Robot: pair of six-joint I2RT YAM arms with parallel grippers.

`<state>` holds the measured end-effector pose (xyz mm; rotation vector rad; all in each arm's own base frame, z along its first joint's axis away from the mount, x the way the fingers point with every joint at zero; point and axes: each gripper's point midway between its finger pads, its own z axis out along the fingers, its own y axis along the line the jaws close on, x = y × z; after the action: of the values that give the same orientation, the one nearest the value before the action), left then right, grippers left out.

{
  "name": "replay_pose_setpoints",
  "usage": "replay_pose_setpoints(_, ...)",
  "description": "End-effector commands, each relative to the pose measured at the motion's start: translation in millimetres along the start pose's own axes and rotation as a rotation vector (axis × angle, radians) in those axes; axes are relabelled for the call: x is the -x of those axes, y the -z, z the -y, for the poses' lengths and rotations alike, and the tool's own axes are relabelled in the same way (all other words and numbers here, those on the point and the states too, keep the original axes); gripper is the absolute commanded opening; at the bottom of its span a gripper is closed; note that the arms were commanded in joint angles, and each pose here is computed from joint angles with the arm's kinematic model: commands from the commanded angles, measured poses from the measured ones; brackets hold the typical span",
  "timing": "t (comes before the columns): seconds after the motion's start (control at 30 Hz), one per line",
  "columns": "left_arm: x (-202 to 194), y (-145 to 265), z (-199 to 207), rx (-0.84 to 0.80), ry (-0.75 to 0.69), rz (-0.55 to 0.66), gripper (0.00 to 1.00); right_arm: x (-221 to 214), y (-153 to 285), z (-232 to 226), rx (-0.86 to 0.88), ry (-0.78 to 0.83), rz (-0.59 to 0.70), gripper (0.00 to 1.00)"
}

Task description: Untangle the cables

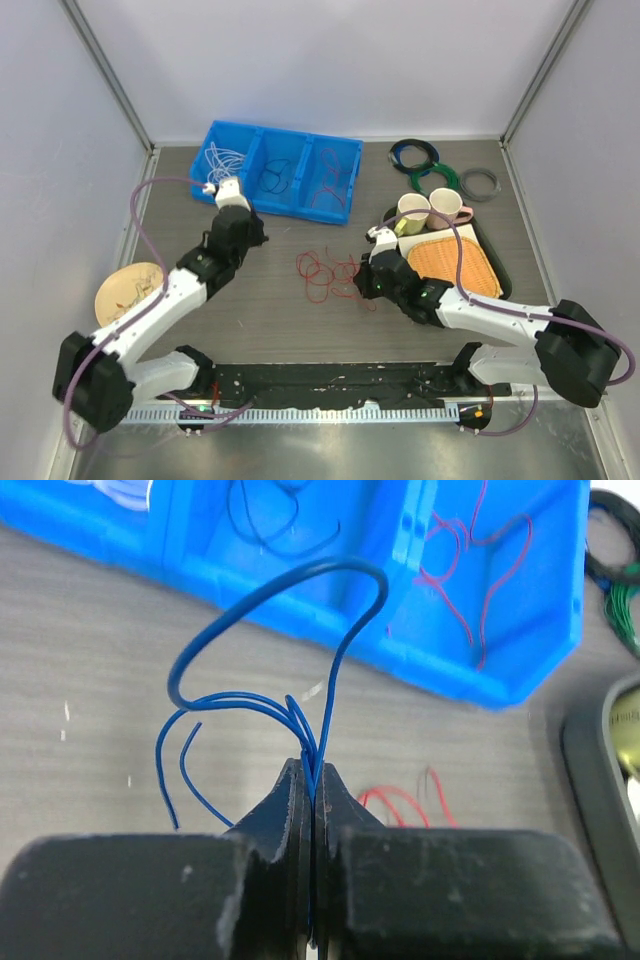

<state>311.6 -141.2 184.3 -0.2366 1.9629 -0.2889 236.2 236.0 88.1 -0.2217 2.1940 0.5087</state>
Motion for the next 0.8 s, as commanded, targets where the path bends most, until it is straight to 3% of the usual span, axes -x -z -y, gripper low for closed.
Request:
replay_pose_setpoints(0.0, 46.3, -51.3, 30.3, -0.115, -0.004, 0.007, 0.00, 14.9, -5.7, -21.7, 0.089, -0.003, 0.037, 0.07)
replay_pose_setpoints(0.07, 75.1, -67.8, 47.4, -0.158, -0.023, 0.017, 0.00, 14.8, -7.5, -21.1, 0.087, 0.006, 0.042, 0.06)
replay_pose_setpoints(0.1, 63.0, -93.6, 38.7, -0.115, -0.040, -0.039, 0.00, 13.7, -7.7, -19.9, 0.083, 0.008, 0.041, 0.07)
replay_pose_setpoints(0.2, 88.9, -124.3, 39.2, -0.075, -0.051, -0.059, 0.00, 16.2, -5.5, -18.1, 0.079, 0.019, 0.053, 0.07)
replay_pose_setpoints(0.23, 73.4, -145.2, 33.8, -0.048, -0.059, -0.116, 0.00, 17.2, -4.8, -18.0, 0.080, 0.022, 0.058, 0.07)
replay_pose_setpoints(0.27, 91.1, -151.3, 35.4, -0.040, -0.049, -0.108, 0.00, 17.5, -3.9, -17.5, 0.081, 0.029, 0.061, 0.07)
replay_pose_setpoints(0.4, 94.5, -180.0, 30.1, 0.014, -0.066, -0.140, 0.77, 23.2, -1.2, -11.8, 0.057, 0.034, 0.087, 0.07)
replay_pose_setpoints(0.5, 101.8, -183.8, 34.5, 0.014, -0.068, -0.136, 1.00, 22.8, -0.1, -9.6, 0.047, 0.038, 0.090, 0.07)
replay_pose_setpoints(0.7, 103.3, -158.3, 55.7, -0.118, -0.057, -0.166, 1.00, 23.4, -0.7, -11.7, 0.053, 0.029, 0.087, 0.07)
replay_pose_setpoints(0.77, 80.7, -142.2, 61.6, -0.184, -0.019, -0.242, 1.00, 23.6, -0.7, -13.0, 0.060, 0.023, 0.087, 0.07)
